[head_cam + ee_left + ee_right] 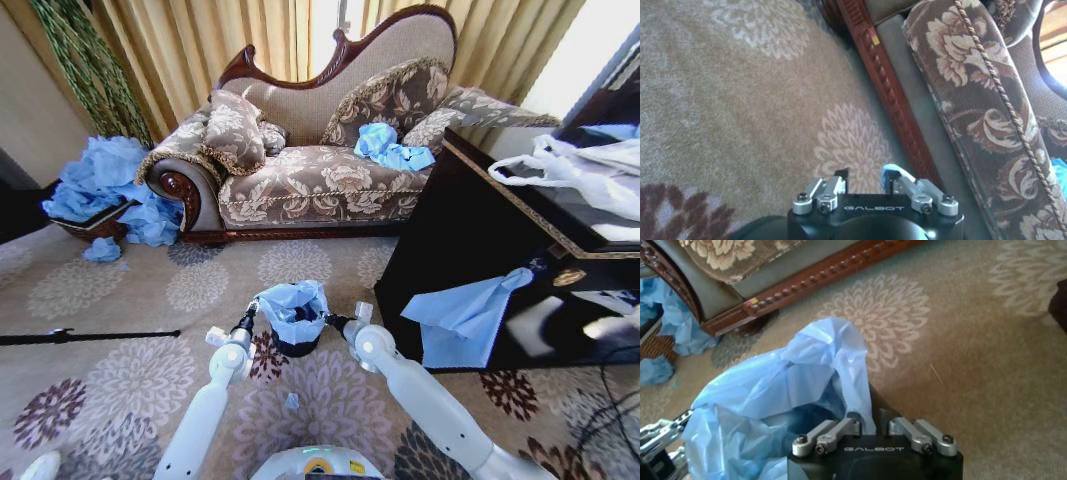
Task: Place a garbage bag over the trash bin.
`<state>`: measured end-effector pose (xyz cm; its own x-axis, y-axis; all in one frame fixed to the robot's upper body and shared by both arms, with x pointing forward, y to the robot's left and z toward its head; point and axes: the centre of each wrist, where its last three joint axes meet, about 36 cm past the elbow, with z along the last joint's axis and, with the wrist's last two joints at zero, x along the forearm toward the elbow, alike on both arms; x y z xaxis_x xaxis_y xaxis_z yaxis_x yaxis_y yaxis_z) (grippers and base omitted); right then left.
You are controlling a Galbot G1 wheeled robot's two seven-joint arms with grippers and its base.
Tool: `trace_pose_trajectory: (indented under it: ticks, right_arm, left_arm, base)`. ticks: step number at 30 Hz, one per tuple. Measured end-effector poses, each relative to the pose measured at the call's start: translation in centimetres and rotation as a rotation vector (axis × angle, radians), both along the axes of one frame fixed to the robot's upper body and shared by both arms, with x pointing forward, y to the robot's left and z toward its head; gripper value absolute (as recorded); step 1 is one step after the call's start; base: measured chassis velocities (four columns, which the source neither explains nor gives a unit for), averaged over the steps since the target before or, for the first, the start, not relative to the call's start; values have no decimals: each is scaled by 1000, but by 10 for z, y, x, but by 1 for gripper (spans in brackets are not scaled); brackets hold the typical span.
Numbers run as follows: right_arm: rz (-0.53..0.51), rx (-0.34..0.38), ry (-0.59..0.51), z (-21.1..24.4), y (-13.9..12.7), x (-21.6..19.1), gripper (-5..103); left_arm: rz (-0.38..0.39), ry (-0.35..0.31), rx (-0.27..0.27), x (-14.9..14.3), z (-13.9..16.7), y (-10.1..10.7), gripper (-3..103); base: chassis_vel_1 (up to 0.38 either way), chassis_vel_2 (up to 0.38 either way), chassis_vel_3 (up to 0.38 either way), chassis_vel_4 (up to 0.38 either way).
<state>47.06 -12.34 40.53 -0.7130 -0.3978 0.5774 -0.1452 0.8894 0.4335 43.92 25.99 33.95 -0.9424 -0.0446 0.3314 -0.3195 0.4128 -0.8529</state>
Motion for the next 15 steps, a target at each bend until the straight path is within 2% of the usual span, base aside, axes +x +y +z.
trace_pose_trajectory:
  ticks: [1,2,3,4,6,8,10,12,15]
  right_arm:
    - [-4,-1,-5,-1,-1,0,12]
    - [-6,0,-6,-1,-1,0,7]
    - [-6,0,-6,-1,-1,0,7]
    - [-6,0,-7,-1,-1,-1,7]
    - [-5,5,-12,-1,-1,-3,-2]
    - [-6,4,-14,-1,-2,-4,-2]
    - [-8,3,-14,-2,-3,-5,-2]
    - [-16,6,-17,-2,-4,-5,-2]
    - [-21,2,-23,-3,-5,-6,-2]
  left_arm:
    - [2,0,0,0,0,1,30]
    - [3,0,0,0,0,1,30]
    - [3,0,0,0,0,1,30]
    - [4,1,1,-1,0,1,26]
    - [6,1,1,-1,0,2,18]
    - [7,1,1,-2,-1,3,10]
    - [7,2,1,-2,-1,3,10]
    - [8,5,2,-3,-3,3,3]
    - [10,7,2,-5,-3,4,0]
  base:
    - [0,0,0,0]
    - [0,0,0,0]
    - [0,0,0,0]
    - [0,0,0,0]
    - [0,0,0,0]
    - [0,0,0,0]
    - [0,0,0,0]
    - [0,0,0,0]
    - [0,0,0,0]
